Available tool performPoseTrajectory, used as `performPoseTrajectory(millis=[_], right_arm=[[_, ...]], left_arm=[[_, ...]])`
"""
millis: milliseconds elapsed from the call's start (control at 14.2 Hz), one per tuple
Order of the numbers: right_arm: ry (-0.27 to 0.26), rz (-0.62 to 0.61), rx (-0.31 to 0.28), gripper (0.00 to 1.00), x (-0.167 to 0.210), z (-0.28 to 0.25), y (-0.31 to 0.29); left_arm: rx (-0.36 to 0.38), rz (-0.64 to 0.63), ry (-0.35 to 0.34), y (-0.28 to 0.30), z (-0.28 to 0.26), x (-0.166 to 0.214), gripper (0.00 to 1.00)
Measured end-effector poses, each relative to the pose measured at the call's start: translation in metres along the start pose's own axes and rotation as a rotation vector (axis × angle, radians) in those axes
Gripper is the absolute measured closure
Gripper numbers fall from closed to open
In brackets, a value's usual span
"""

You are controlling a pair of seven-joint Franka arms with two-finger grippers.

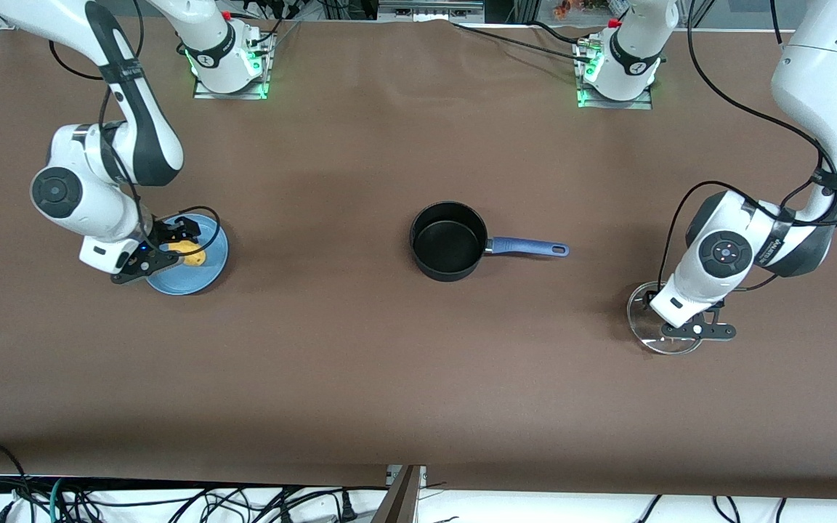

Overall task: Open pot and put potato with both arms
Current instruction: 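Set the lid on the table while the right gripper grasps the potato, then carry the yellow potato with the right gripper over the saucepan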

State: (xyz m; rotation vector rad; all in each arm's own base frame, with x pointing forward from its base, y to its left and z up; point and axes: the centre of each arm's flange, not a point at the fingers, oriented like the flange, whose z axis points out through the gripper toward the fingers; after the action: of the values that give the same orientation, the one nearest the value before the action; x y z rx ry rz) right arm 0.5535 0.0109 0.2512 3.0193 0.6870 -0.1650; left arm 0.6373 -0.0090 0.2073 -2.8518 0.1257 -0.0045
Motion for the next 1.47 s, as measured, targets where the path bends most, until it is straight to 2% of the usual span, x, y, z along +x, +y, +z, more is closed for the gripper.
performPoseTrajectory(millis=[70,281,351,421,702,982,1123,1193,1263,1474], right_arm=[[0.005,-0.020,-0.001,0.00,-0.001,0.008,0.000],[0.028,-0.098,-0.011,0.00,0.001,0.016,0.001],[0.036,-0.123,-0.016,0.00,0.001,0.018,0.003],[0.043,-0.146,-0.021,0.00,0.001,0.021,0.005],[0.037,-0.186,-0.023,0.00,-0.001,0.037,0.012],[0.031,-0.190,-0.019,0.04,-0.002,0.046,0.011],[0.031,-0.190,-0.019,0.22,-0.001,0.049,0.011],[0.033,-0.191,-0.020,0.37,-0.001,0.050,0.011],[0.036,-0.191,-0.021,0.45,-0.001,0.049,0.011],[0.059,-0.192,-0.034,0.47,0.005,0.040,0.012]], left_arm=[[0.008,0.011,0.001,0.001,0.003,0.000,0.36],[0.015,-0.004,0.028,-0.008,-0.006,0.009,0.14],[0.010,-0.025,0.041,-0.015,-0.013,0.015,0.03],[-0.008,-0.057,0.049,-0.027,-0.020,0.021,0.00],[-0.126,-0.125,0.032,-0.106,-0.070,0.037,0.00],[-0.242,-0.197,0.040,-0.182,-0.155,0.025,0.00],[-0.289,-0.227,0.040,-0.206,-0.197,0.007,0.00],[-0.299,-0.238,0.034,-0.212,-0.217,-0.003,0.00],[-0.306,-0.247,0.024,-0.215,-0.236,-0.013,0.00],[-0.338,-0.276,-0.013,-0.209,-0.286,-0.038,0.00]])
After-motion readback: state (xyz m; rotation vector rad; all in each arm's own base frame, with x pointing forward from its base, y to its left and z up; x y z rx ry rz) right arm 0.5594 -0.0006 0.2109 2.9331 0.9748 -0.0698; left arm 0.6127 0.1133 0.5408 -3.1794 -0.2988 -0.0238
